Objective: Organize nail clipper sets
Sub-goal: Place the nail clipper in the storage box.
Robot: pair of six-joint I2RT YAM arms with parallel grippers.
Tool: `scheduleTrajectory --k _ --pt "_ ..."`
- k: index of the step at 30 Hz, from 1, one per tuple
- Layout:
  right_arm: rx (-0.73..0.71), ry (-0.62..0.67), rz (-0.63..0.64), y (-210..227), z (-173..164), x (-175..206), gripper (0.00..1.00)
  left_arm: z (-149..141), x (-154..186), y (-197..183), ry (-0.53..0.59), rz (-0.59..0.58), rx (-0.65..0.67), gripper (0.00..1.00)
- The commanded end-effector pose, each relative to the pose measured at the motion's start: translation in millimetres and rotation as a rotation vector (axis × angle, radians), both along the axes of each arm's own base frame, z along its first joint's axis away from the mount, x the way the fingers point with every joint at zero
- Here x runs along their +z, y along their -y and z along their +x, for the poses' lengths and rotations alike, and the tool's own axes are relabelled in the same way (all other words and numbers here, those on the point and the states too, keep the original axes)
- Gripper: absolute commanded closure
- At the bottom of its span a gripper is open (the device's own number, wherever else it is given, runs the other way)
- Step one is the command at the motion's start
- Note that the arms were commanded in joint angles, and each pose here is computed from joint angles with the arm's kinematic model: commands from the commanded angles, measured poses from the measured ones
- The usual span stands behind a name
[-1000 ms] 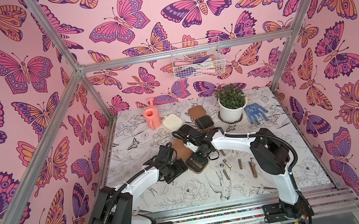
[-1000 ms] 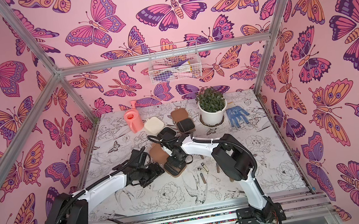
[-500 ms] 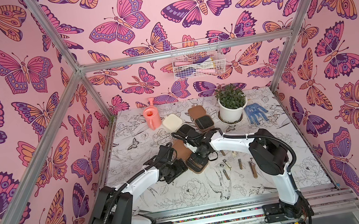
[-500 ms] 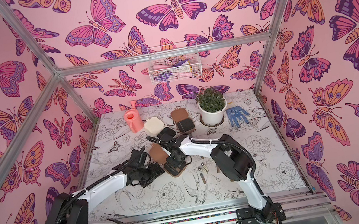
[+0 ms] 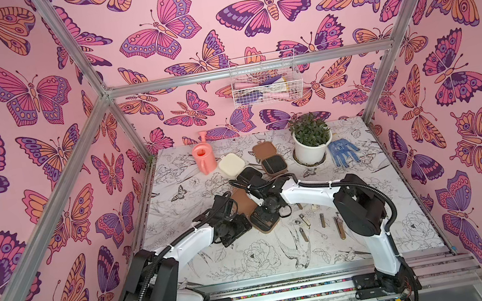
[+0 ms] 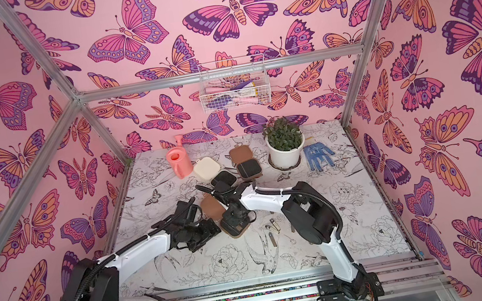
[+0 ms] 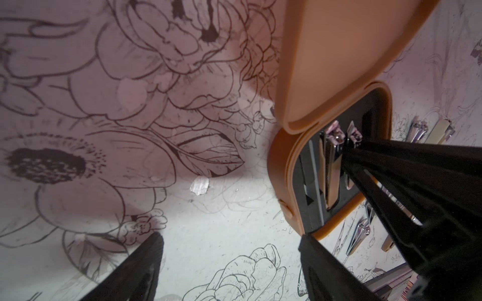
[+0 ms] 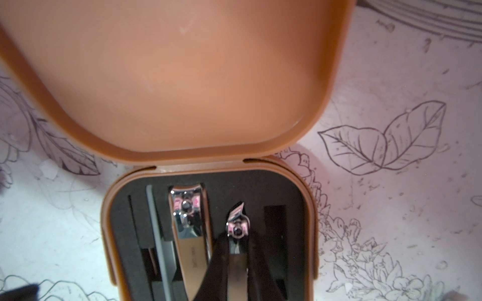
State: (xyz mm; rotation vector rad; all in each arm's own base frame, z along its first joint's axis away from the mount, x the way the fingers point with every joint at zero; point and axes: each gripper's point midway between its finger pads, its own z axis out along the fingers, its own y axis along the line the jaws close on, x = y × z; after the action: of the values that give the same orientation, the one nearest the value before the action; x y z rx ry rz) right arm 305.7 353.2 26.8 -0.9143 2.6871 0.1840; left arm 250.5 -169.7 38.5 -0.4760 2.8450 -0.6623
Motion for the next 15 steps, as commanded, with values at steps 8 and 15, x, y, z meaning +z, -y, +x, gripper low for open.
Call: scheduleTrajectory --k 8,15 --pt "-0.072 -0.003 0.007 2 -3 -49 0.97 -9 -10 -6 -0.036 0.04 -0.007 0.16" --pt "-0.074 -0.019 -0.032 12 -9 -61 0.97 -10 -11 -6 -0.038 0.041 -0.006 0.16"
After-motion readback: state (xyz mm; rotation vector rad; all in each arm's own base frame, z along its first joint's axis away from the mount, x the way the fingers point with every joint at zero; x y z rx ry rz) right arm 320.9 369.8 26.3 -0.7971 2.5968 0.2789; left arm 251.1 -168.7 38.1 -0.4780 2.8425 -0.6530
